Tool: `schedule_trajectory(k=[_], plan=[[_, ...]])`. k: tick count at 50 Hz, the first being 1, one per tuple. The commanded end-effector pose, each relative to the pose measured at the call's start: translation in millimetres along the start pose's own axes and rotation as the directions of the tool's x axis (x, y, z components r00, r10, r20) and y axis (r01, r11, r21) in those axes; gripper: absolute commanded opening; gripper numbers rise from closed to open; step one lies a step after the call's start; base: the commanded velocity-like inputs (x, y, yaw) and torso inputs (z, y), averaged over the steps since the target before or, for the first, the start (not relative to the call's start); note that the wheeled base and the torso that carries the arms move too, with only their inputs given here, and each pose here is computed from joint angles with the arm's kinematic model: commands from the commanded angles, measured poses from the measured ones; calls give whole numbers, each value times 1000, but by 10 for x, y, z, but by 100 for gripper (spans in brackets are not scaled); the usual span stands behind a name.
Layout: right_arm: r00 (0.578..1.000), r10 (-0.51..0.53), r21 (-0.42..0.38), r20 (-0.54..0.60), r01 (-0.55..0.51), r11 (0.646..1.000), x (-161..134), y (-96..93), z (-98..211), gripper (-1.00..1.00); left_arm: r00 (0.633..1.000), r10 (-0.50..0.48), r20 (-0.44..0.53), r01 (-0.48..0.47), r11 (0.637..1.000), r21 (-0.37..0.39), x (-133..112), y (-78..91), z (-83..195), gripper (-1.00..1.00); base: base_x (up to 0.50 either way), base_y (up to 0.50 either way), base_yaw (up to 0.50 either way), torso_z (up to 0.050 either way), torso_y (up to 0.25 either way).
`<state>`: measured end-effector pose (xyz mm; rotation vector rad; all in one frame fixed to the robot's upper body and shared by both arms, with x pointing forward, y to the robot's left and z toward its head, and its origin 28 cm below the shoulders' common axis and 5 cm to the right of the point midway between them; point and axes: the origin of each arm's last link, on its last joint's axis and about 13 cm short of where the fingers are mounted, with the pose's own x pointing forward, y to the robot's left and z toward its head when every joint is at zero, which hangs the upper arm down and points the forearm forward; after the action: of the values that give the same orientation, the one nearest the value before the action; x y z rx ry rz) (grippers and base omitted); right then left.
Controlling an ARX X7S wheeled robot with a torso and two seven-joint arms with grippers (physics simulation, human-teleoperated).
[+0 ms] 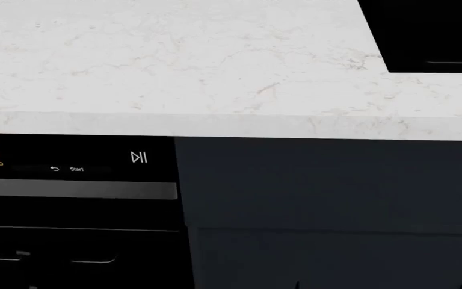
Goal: Open the dishwasher door
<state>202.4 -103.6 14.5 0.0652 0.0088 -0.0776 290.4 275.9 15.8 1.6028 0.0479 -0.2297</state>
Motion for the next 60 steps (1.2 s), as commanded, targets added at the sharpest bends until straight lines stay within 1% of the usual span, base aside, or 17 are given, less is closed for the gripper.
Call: schedule_trajectory(k=[1, 13, 19, 28, 51, 60], plan=[[1000, 3, 2, 4, -3, 1000, 3, 0, 11, 100, 999, 19, 46, -18, 1000, -16, -223, -3, 98, -100, 0, 0, 0, 0, 0], [1000, -10, 4, 10, 10, 1000, 8, -32, 24, 100, 998, 9, 58, -8, 1000, -24, -378, -66, 138, -100, 0, 0, -1, 0, 0], [1000, -23, 7, 15, 23, 1000, -4, -57, 32, 100, 998, -7, 61, 9, 999, -39, -504, -136, 151, -100, 0, 0, -1, 0, 3], [998, -52, 13, 21, 52, 999, -24, -118, 37, 100, 998, -4, 70, 8, 998, -61, -653, -111, 210, -100, -1, 0, -1, 0, 1], [997, -78, 31, 27, 77, 997, -37, -172, 35, 100, 995, -82, 59, 88, 991, -101, -1030, -284, 284, -100, 0, -1, -2, 1, 1], [997, -76, 34, 29, 75, 997, -51, -164, 40, 100, 992, -119, 49, 124, 982, -139, -1240, -359, 318, -100, 0, -2, -2, 0, 1]])
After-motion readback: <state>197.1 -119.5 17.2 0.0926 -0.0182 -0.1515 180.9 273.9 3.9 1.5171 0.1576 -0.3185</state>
